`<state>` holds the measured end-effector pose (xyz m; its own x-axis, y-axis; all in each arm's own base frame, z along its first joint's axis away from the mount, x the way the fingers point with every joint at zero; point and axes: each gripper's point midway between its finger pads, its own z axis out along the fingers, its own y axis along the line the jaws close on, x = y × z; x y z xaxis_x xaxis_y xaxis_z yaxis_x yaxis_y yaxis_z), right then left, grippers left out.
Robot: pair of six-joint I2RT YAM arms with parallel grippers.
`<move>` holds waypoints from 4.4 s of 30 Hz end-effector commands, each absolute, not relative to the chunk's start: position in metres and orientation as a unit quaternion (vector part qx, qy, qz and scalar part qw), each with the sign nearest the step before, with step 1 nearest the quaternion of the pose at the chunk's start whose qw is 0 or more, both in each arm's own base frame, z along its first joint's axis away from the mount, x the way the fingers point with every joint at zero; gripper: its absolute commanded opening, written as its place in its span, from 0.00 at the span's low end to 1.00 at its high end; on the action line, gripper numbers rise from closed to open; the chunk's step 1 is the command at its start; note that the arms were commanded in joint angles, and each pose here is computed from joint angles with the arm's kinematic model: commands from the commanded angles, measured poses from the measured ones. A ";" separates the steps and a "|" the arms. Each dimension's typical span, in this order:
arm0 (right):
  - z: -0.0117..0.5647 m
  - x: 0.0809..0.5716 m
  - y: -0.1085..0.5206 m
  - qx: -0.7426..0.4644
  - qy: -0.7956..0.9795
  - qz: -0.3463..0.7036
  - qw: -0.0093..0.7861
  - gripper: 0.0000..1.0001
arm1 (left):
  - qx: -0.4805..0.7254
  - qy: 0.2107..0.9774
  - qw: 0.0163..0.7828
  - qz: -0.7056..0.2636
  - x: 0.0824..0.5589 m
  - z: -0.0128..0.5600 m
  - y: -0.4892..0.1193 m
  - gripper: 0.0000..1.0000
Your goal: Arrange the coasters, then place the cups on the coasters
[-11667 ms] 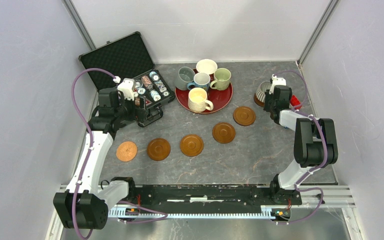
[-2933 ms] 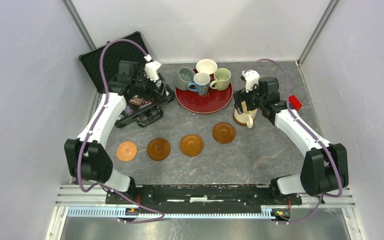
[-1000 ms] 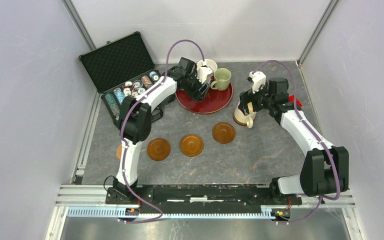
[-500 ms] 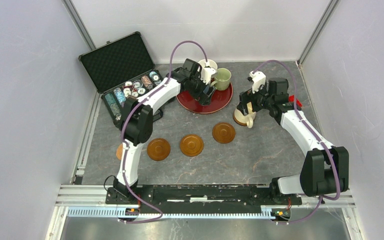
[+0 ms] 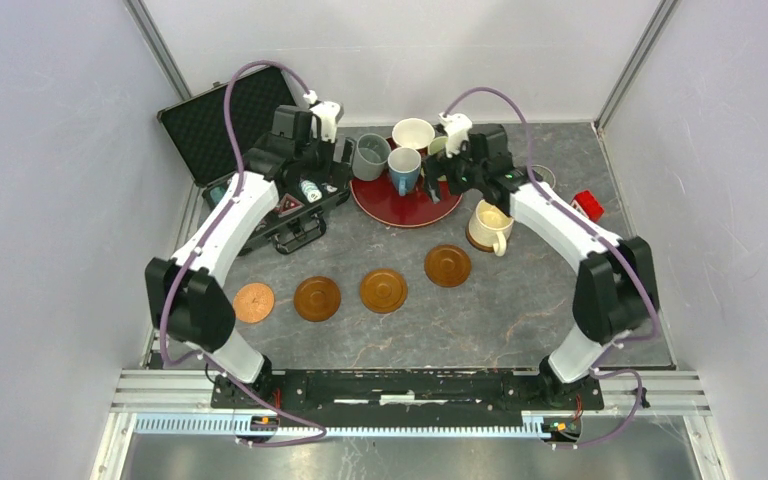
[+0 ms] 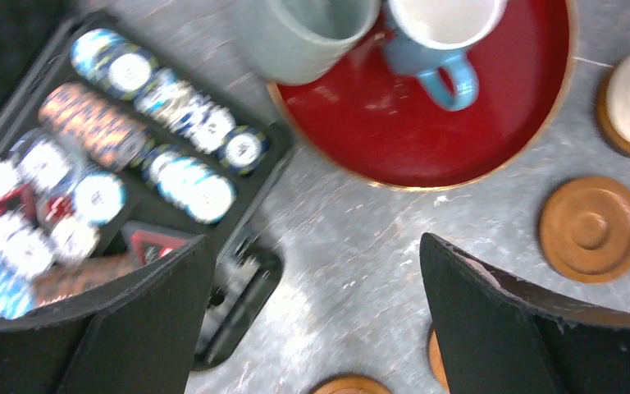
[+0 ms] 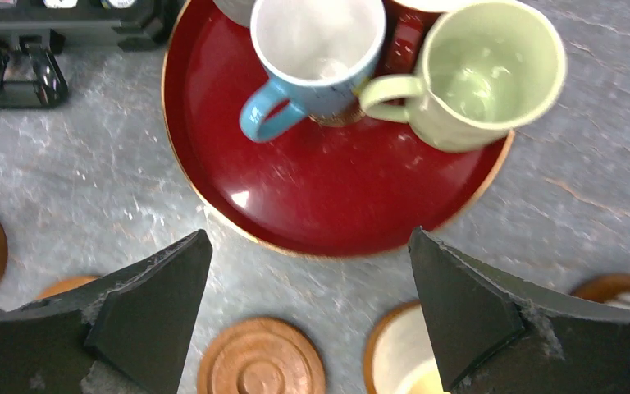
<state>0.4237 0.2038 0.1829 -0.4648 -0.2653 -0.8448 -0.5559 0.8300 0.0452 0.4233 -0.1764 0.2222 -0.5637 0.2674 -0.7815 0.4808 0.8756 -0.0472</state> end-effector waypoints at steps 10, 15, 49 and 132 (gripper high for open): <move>0.151 0.466 0.281 -0.158 0.876 0.104 0.443 0.92 | 0.036 0.853 0.520 0.024 0.376 0.260 -0.082 1.00; 0.134 0.478 0.292 -0.136 0.885 0.099 0.434 0.85 | 0.034 0.849 0.527 0.016 0.368 0.264 -0.081 1.00; 0.114 0.488 0.281 -0.146 0.889 0.076 0.427 0.14 | 0.043 0.855 0.516 0.013 0.362 0.252 -0.081 1.00; 0.106 0.247 0.185 -0.195 0.871 0.174 0.416 0.62 | 0.059 0.883 0.464 0.045 0.346 0.217 -0.069 1.00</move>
